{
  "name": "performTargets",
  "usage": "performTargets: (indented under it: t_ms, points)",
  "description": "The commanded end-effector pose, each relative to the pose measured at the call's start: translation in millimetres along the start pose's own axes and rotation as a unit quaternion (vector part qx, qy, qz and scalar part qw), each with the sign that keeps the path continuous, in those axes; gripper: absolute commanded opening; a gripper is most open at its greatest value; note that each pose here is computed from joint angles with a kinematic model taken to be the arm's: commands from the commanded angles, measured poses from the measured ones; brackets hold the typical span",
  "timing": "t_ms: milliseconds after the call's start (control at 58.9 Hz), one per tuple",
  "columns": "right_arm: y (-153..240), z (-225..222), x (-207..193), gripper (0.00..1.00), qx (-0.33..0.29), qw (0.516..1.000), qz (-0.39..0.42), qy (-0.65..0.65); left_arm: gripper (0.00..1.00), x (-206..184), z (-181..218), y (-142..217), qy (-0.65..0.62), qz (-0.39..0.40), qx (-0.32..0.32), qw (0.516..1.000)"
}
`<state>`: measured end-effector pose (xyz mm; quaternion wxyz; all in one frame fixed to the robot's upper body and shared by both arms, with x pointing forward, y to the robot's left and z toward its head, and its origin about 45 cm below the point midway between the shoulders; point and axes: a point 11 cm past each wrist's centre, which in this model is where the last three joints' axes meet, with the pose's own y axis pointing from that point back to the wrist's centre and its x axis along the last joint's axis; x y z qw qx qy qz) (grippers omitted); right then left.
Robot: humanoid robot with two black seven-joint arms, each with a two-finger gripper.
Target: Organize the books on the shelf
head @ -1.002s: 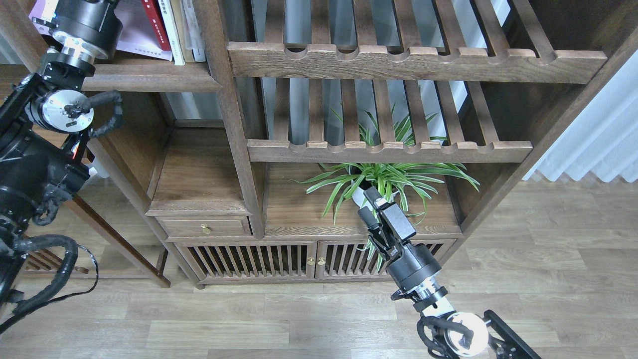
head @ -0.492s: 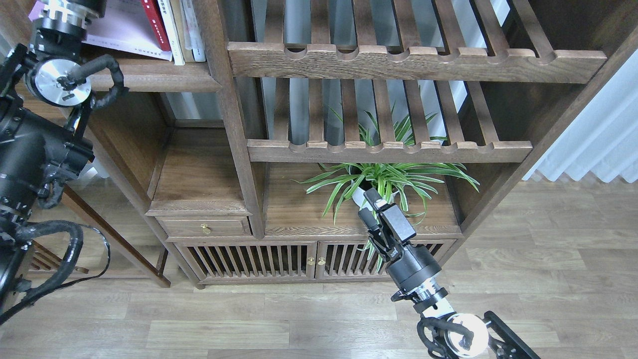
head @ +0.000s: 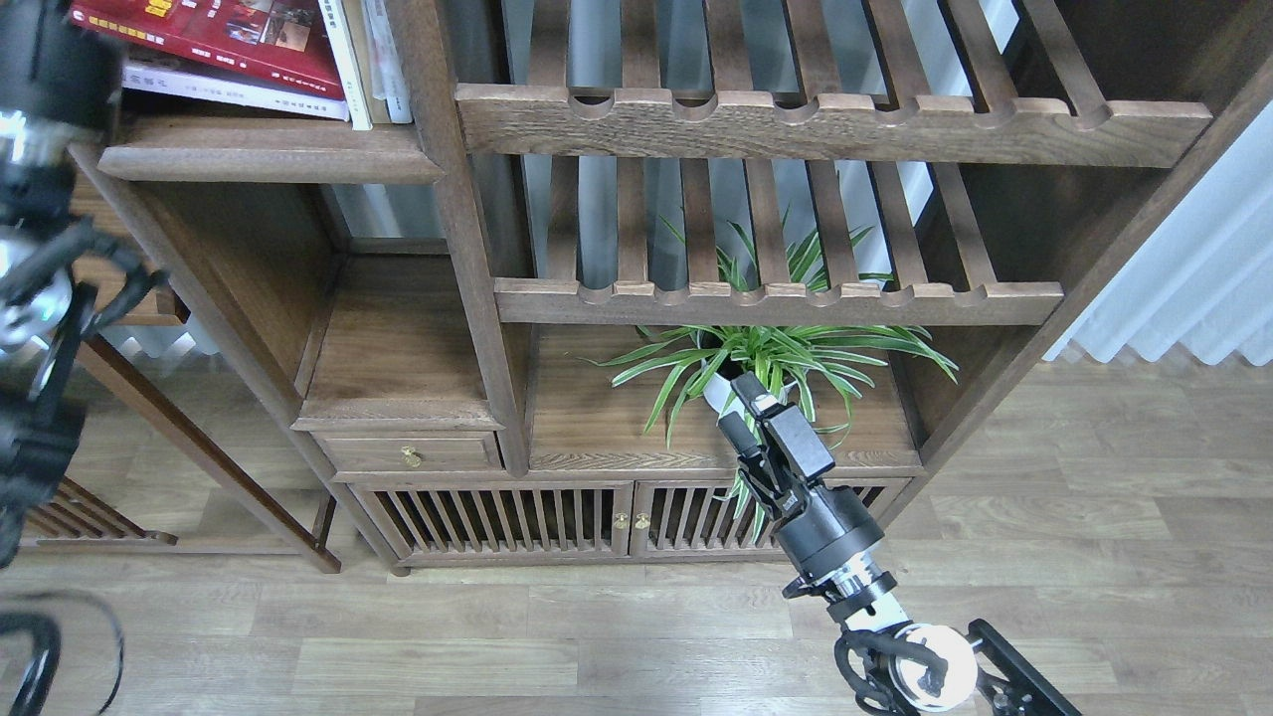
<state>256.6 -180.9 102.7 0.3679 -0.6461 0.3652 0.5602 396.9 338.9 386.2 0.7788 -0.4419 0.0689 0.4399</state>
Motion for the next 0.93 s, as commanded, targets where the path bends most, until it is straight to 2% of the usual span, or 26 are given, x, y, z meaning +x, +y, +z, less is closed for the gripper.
performTargets:
  t_ms: [0,170,238,255,272,340,645,917]
  points:
    - [-1.5,1.2,-0.8,0.98,-0.001,1.000,-0.002,-0.001,0.57,18.6,0.5,31.6,0.003,0.040,0.009,0.999]
    - [-4.5,1.3,-2.9,0.98,-0.002,1.000,-0.006,-0.001,0.57,38.2,-19.9,78.9,0.035,0.099,0.034,0.994]
    - [-5.1,1.4,-3.2,0.98,-0.002,1.000,-0.006,0.000,0.57,42.6,-40.0,104.5,0.048,0.123,0.066,0.989]
    - [-5.6,0.8,-3.6,0.98,-0.001,1.000,-0.007,0.000,0.57,43.9,-61.6,128.5,0.060,0.142,0.101,0.983]
    - [-5.6,1.3,-3.6,0.98,-0.002,1.000,-0.007,0.000,0.57,44.3,-68.5,136.1,0.064,0.149,0.113,0.980]
    - [-5.6,1.3,-3.6,0.98,-0.002,1.000,-0.007,0.000,0.57,42.8,-84.7,151.7,0.076,0.160,0.136,0.975]
    - [-5.5,8.9,-2.7,0.98,-0.015,1.000,-0.006,-0.001,0.59,12.4,-167.5,189.0,0.163,0.174,0.212,0.948]
    - [-7.7,20.5,-5.7,0.98,-0.039,0.999,-0.010,0.002,0.62,-9.8,-204.9,197.9,0.206,0.173,0.230,0.935]
